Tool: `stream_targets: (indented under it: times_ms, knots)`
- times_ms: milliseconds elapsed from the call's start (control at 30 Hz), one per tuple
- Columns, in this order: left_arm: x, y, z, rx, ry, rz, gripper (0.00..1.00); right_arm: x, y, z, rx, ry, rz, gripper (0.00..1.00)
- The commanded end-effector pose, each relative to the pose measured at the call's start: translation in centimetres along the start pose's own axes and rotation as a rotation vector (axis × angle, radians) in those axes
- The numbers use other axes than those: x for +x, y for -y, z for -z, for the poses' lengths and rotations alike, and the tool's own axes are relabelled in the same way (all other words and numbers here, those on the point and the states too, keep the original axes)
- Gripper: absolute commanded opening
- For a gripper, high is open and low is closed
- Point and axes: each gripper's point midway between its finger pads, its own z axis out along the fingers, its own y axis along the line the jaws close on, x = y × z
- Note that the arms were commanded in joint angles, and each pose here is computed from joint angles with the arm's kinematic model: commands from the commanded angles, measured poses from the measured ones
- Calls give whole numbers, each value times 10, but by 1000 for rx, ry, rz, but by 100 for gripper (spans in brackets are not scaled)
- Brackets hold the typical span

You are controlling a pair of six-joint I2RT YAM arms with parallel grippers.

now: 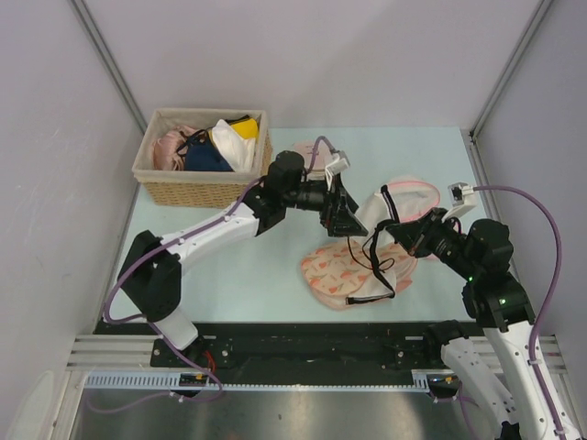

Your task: Unzip the laundry bag and remove the bra

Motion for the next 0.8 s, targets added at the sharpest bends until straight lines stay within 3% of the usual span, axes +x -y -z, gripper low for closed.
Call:
stream_targets:
  times_ms: [0,233,567,767]
  knots:
    - [-16,17,-7,49,23,-78,100,-9,-10,-3,-54,26,21,0]
    - [-13,29,-20,114,23,-34,100,-10,-10,-5,-54,31,15,0]
    - [-7,-25,-22,-118,3,-34,100,-7,-10,-2,-51,28,14,0]
    - [-1,-45,-13,-98,17,65,100,-7,-8,-2,-45,28,14,0]
